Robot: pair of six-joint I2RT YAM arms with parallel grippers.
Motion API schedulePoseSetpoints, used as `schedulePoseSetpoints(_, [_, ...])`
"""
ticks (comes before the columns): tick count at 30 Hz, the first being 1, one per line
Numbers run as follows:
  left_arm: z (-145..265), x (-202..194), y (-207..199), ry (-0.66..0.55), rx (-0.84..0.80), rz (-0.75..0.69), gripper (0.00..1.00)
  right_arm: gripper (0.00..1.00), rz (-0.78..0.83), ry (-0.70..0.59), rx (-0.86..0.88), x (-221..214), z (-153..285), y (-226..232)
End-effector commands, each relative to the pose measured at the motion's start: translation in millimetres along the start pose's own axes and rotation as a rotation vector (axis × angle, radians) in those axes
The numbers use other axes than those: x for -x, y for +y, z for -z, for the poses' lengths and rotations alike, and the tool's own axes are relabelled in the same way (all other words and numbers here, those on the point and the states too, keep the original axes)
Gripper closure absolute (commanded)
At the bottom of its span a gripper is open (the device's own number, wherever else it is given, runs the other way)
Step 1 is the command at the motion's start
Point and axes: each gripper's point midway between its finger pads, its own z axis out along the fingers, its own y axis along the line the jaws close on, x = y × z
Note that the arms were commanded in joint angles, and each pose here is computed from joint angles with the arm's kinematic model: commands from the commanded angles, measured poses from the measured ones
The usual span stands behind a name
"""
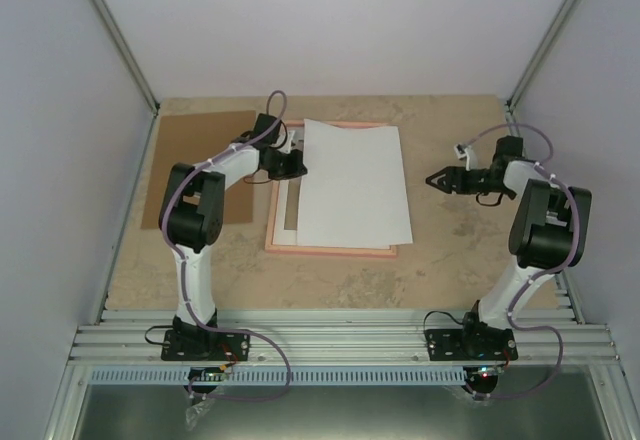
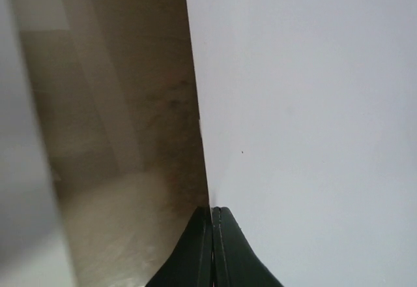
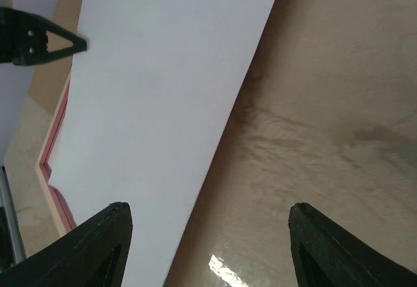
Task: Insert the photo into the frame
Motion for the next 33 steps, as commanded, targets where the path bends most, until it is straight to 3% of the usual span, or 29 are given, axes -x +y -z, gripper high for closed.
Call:
schedulePoseSetpoints(1, [20,1,19,-0.017,0.122,-0.073,1.0,0.33,0.072,-0.008,0.03,2,-10,23])
schedulePoseSetpoints(20, [37,24,46,-0.016,0.305,-0.179,1.0,0.33,0.141,0.032,0.049,-3,-38,55])
schedulePoseSetpoints(33, [25,10,42,0.015,0.234,-0.133,1.0,0.33,0.143,0.035,0.049,-2,-41,56])
